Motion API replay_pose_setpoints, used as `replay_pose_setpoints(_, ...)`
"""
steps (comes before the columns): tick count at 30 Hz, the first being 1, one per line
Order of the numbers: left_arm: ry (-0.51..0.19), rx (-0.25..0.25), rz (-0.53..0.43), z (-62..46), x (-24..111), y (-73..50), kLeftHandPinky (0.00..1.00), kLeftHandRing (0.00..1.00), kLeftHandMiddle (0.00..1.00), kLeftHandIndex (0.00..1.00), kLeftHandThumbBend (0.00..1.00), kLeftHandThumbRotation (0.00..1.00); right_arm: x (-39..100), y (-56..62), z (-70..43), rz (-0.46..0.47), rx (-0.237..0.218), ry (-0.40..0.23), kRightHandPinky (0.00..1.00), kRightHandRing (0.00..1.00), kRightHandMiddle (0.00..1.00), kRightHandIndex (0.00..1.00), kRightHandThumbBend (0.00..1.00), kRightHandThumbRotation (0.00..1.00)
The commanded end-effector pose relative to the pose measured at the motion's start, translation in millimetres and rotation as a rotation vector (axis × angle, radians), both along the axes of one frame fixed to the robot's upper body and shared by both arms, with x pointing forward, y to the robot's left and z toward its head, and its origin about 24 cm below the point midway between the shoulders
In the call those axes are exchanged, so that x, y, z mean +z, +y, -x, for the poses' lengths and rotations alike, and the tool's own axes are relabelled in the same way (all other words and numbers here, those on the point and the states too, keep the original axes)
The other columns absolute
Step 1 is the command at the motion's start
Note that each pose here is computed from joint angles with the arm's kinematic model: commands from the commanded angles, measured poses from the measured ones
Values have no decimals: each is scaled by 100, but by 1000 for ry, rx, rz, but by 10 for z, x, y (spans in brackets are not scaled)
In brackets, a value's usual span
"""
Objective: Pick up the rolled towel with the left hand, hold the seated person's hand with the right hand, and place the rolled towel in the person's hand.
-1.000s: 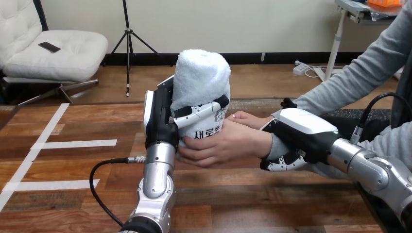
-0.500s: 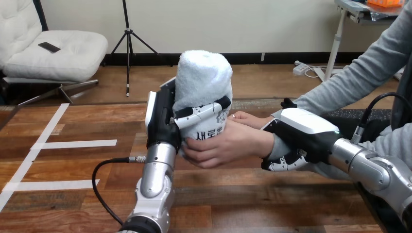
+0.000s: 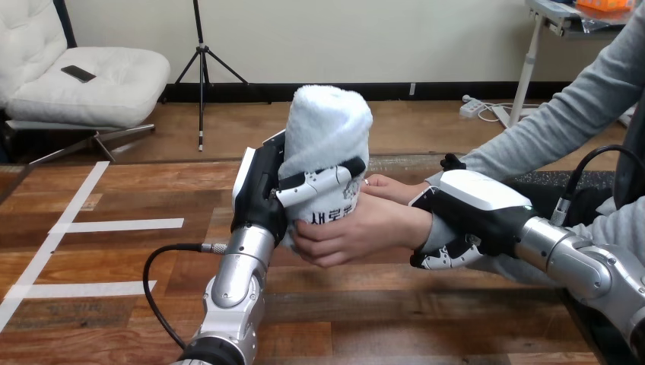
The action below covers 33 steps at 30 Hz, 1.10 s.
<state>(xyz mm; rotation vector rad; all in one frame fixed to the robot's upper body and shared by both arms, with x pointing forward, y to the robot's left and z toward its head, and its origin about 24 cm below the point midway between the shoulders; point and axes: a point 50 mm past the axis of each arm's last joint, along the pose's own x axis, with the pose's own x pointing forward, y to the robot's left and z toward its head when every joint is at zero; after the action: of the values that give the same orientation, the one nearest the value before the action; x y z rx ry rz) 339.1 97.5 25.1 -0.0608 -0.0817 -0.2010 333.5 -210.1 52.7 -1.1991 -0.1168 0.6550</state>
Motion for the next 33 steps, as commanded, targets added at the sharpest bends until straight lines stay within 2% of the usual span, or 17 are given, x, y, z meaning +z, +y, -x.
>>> replay_pose_setpoints(1, -77, -111, -37, -102, 233, -221, 90, 93, 95, 93, 100, 72, 366, 175, -173, -52, 53, -136, 30, 34, 39, 44, 49, 0)
replay_pose_setpoints(7, -67, -111, -26, -107, 228, -196, 96, 94, 97, 95, 100, 90, 355, 174, -173, -53, 49, -133, 30, 34, 39, 44, 49, 0)
replay_pose_setpoints(12, -59, -104, -4, -110, 223, -172, 97, 94, 96, 94, 100, 97, 345, 172, -172, -53, 48, -126, 30, 34, 40, 45, 49, 0)
replay_pose_setpoints(33, -99, -76, 23, -61, 222, -49, 99, 95, 95, 92, 100, 100, 309, 162, -149, -42, 51, -108, 30, 34, 40, 44, 49, 0)
